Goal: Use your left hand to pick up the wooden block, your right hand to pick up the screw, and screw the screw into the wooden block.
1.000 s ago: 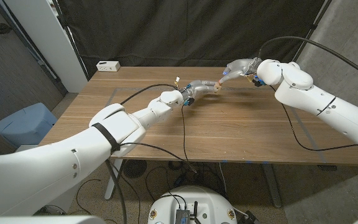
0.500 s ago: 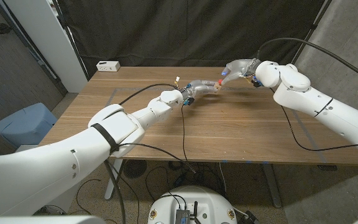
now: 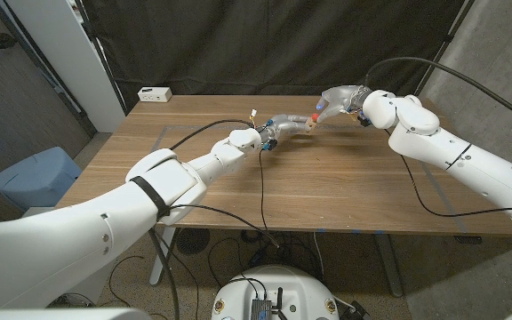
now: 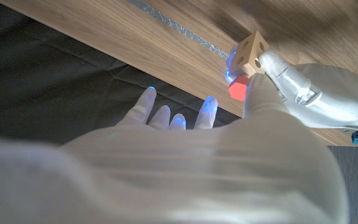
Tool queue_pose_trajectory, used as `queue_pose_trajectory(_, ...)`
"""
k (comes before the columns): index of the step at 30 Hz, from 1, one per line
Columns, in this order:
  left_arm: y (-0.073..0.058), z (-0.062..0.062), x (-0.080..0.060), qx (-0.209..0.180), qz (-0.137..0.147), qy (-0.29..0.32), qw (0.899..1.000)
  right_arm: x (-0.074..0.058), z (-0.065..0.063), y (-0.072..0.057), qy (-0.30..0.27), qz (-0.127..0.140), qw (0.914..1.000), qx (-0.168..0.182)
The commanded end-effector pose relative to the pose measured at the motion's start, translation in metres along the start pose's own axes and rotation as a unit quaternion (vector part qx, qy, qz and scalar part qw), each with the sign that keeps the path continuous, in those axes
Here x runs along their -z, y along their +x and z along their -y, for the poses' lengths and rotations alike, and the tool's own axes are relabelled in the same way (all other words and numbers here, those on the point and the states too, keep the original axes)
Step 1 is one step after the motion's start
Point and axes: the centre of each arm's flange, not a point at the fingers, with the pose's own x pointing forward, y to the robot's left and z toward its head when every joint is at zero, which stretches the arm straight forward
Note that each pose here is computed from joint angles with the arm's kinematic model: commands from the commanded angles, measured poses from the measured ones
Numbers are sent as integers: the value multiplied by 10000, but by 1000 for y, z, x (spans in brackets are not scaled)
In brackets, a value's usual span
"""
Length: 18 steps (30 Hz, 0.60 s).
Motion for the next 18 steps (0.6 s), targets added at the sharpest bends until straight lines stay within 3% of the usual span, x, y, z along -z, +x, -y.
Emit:
queue_pose_trajectory(1, 0, 1, 1, 2, -3, 6, 10000, -3, -7, 2, -25, 48, 9999, 103)
queue_pose_trajectory(18, 1, 3, 1, 11, -9, 14, 10000, -4, -12, 6, 9, 65, 9997, 215)
